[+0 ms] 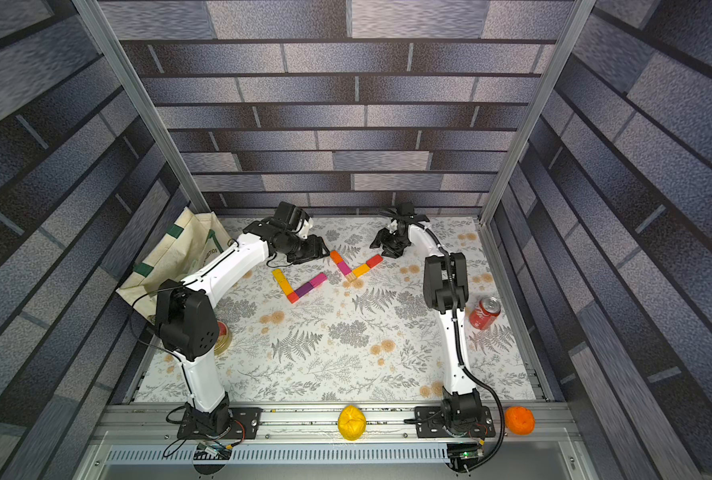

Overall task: Assemble the letter v with building blocks
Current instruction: Assemble the building block at the center of the board.

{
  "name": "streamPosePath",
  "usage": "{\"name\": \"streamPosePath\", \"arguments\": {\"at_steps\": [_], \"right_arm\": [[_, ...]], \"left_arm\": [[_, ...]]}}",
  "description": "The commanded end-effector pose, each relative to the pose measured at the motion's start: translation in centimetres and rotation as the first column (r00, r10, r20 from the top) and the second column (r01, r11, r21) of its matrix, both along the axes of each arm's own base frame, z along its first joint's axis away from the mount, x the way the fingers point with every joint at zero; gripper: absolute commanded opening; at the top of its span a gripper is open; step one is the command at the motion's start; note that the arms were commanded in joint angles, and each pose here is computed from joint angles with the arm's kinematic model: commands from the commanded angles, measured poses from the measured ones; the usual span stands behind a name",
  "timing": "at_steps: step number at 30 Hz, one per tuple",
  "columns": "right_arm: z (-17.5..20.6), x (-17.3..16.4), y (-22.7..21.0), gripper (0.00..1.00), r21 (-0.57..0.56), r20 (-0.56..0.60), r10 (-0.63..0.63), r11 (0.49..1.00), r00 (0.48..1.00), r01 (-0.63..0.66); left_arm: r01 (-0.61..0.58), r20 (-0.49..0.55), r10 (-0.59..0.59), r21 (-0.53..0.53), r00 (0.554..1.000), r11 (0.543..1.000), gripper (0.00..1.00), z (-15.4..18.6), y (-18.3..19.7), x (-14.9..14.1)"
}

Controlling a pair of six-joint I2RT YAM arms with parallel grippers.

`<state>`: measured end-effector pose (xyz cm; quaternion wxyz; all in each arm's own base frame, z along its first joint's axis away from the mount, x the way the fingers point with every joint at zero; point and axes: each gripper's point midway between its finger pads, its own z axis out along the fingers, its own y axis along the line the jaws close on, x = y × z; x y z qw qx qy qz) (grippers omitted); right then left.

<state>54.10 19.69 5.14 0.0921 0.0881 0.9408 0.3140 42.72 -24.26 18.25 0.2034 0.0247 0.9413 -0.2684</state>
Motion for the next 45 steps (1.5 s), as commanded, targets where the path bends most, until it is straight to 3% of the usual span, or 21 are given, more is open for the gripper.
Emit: {"name": "streamPosePath", "arguments": {"at_steps": [1,24,28,33,39,45], "right_arm": [[-1.6,-0.5,-0.3,0.59,-0.002,-0.037,0.011,1.0,0.999,-0.011],[-3.5,-0.3,-0.8,0.61,-0.047,-0.07,-0.002,0.999,0.998,-0.002],[-3.6,-0.4,-0.8,0.61,-0.046,-0.077,-0.004,0.999,0.997,0.0],[-3.3,-0.4,-0.9,0.53,-0.046,-0.069,-0.012,0.999,0.998,0.009],[-3.0,-0.1,-1.1,0.5,-0.038,-0.065,-0.03,0.999,0.997,0.028],[-3.1,-0.1,-1.5,0.53,-0.029,-0.078,-0.051,0.998,0.996,0.049]], "left_arm": [[-0.013,-0.003,0.013,0.003,1.0,1.0,0.65,0.6,-0.2,-0.1],[-0.014,-0.004,0.014,-0.001,1.0,1.0,0.64,0.5,-0.4,-0.2],[-0.002,0.004,0.002,-0.003,1.0,1.0,0.55,0.4,-0.8,0.4],[0.037,0.0,-0.037,0.008,0.999,0.999,0.36,-0.2,-2.3,2.9],[0.13,0.011,-0.131,0.028,0.991,0.991,0.32,-1.4,-5.8,5.9],[0.206,-0.02,-0.205,0.041,0.979,0.978,0.32,-4.6,-8.9,8.0]]}}
